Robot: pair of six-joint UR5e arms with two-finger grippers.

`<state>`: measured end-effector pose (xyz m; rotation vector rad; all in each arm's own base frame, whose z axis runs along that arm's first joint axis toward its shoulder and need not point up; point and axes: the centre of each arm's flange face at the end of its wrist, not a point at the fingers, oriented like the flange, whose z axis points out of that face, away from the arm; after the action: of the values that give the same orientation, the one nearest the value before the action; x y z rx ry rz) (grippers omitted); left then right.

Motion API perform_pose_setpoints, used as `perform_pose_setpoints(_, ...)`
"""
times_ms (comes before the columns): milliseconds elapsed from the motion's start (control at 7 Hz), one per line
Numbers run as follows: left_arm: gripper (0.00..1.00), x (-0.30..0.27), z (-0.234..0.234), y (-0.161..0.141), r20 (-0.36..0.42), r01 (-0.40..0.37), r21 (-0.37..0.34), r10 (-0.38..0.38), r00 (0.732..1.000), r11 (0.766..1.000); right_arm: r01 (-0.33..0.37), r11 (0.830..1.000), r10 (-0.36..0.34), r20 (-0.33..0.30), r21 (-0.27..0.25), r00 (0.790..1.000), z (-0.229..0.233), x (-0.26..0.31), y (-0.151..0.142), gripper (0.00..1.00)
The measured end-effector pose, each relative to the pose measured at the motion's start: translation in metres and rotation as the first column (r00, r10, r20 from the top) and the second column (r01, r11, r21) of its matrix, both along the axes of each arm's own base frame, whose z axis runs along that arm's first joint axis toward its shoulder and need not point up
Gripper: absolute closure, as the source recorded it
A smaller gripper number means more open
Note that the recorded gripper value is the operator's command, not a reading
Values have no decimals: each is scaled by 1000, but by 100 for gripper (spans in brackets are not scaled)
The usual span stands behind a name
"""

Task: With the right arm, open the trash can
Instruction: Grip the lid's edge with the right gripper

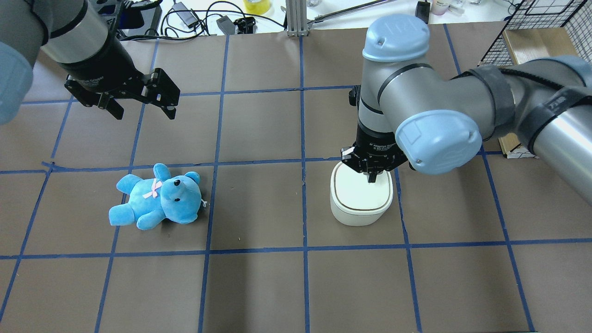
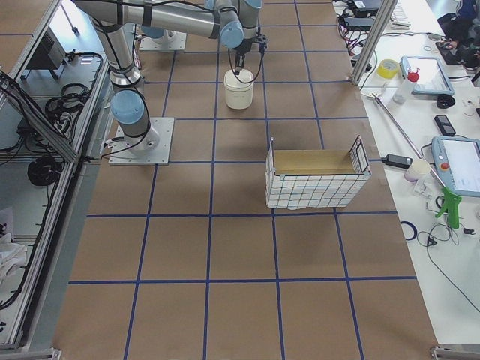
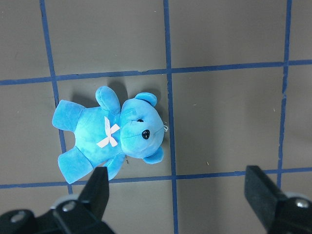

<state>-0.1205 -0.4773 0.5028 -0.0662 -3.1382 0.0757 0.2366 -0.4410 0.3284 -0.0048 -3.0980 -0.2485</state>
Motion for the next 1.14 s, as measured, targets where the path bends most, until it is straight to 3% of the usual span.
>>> perform_pose_setpoints(571,0,0,0,0,0,-1,0,1,1000,1000,-2,1000,2,16,7,1000,-26,2,1,100)
perform_pose_setpoints(714,0,0,0,0,0,0,0,0,1000,1000,-3,1000,3,15,3,1000,-27,2,-1,2)
perform_pose_setpoints(1143,0,0,0,0,0,0,0,0,1000,1000,1,996,2,26,-94,1000,30,-3,6,0)
